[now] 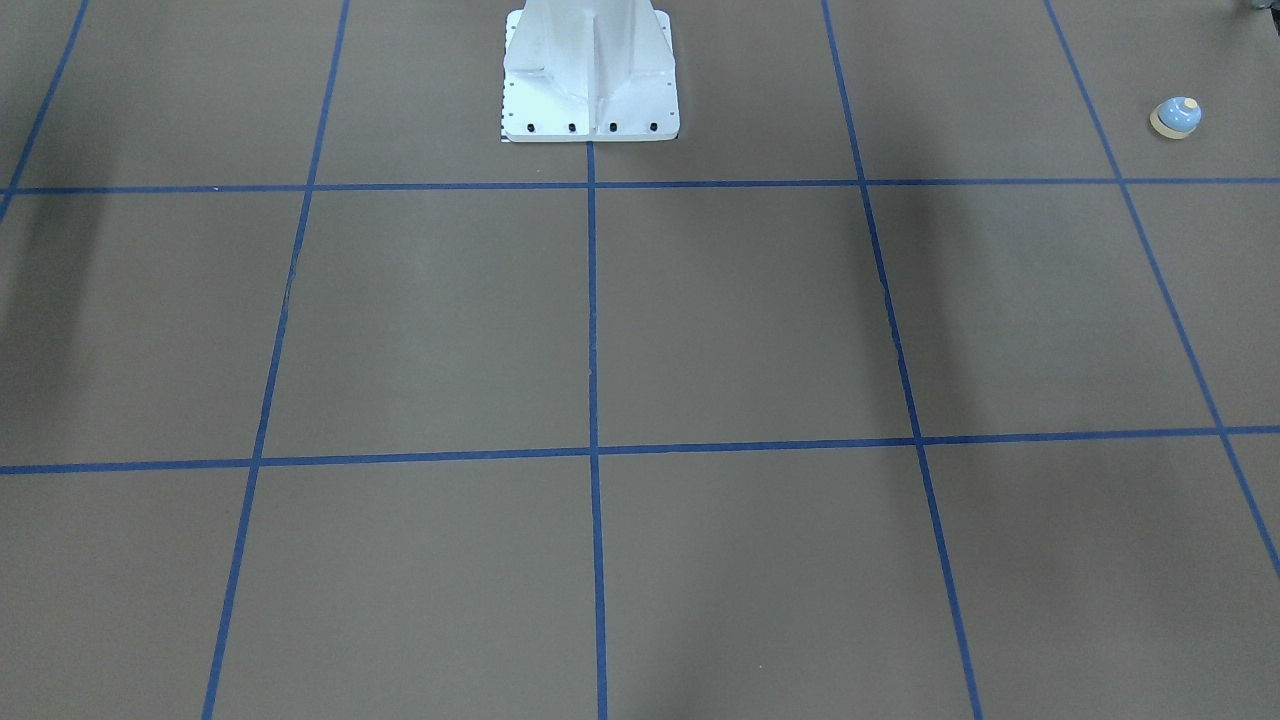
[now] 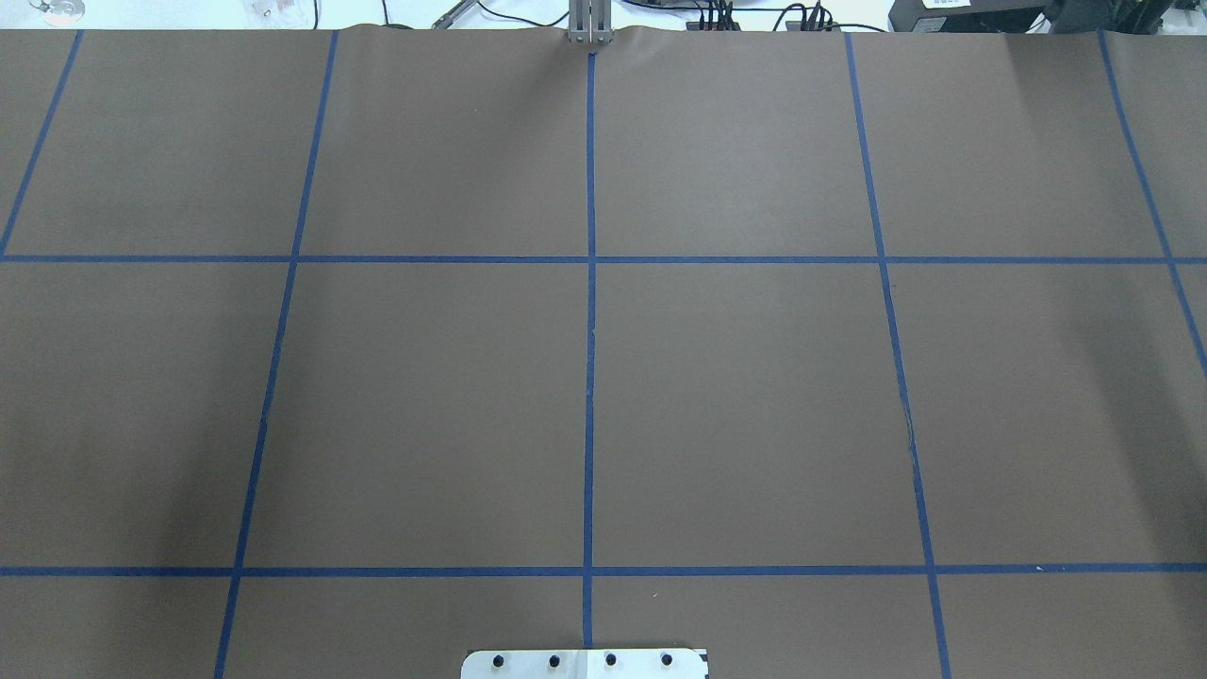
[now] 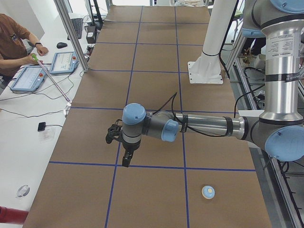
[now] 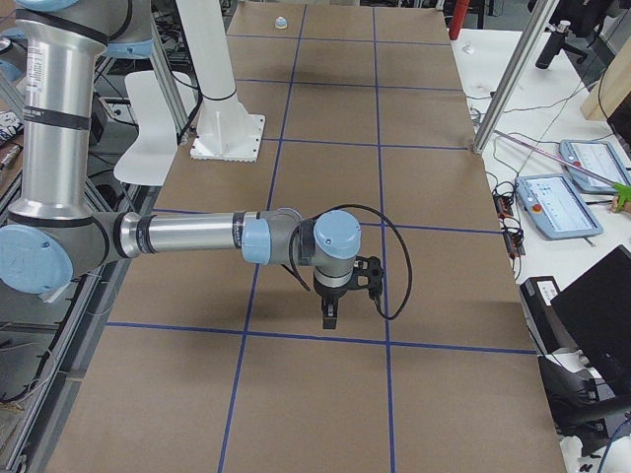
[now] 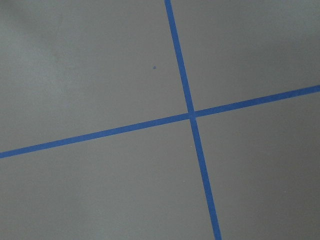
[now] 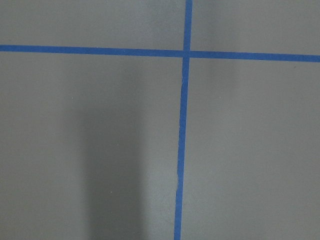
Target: Place and press bell with both arms
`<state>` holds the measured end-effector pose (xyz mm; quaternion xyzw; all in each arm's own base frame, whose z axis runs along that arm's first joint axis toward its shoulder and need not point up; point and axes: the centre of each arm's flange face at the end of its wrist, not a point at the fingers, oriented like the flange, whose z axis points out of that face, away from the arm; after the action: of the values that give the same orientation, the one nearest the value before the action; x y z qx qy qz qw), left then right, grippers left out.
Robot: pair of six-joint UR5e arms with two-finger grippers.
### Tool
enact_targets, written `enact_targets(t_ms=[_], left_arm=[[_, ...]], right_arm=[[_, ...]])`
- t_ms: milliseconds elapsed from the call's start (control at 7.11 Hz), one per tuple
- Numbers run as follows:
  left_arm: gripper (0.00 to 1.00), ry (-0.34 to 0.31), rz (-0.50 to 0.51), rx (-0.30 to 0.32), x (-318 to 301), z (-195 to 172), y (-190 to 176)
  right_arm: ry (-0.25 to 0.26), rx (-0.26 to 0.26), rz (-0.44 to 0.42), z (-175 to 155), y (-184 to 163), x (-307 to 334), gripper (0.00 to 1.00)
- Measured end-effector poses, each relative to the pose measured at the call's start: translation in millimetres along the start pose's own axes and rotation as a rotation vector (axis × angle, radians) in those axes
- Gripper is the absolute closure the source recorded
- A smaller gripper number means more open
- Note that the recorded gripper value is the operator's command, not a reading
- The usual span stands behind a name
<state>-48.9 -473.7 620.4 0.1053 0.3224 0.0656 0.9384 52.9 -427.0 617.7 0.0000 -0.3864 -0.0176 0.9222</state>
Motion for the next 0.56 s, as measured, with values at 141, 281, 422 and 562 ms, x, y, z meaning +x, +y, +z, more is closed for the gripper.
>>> enact_targets(t_ms=[141,281,422,562], left_arm=[[0.0,0.0,0.0,0.0,0.3,-0.4,0.0],[0.0,0.002,0.0,0.0,0.6,-0.9,1.6],[0.0,0.002,-0.003,-0.002,0.0,-0.3,4.4],[0.0,0.001,-0.004,-0.003,-0.2,-0.1,5.8]], right_arm=[[0.002,0.0,0.0,0.0,0.0,0.2,0.0],[0.005,0.0,-0.001,-0.2,0.0,0.3,0.0],[0.007,0.001,-0.001,-0.4,0.0,0.3,0.0],[0.008,0.001,-0.002,-0.6,-0.1,0.2,0.0]])
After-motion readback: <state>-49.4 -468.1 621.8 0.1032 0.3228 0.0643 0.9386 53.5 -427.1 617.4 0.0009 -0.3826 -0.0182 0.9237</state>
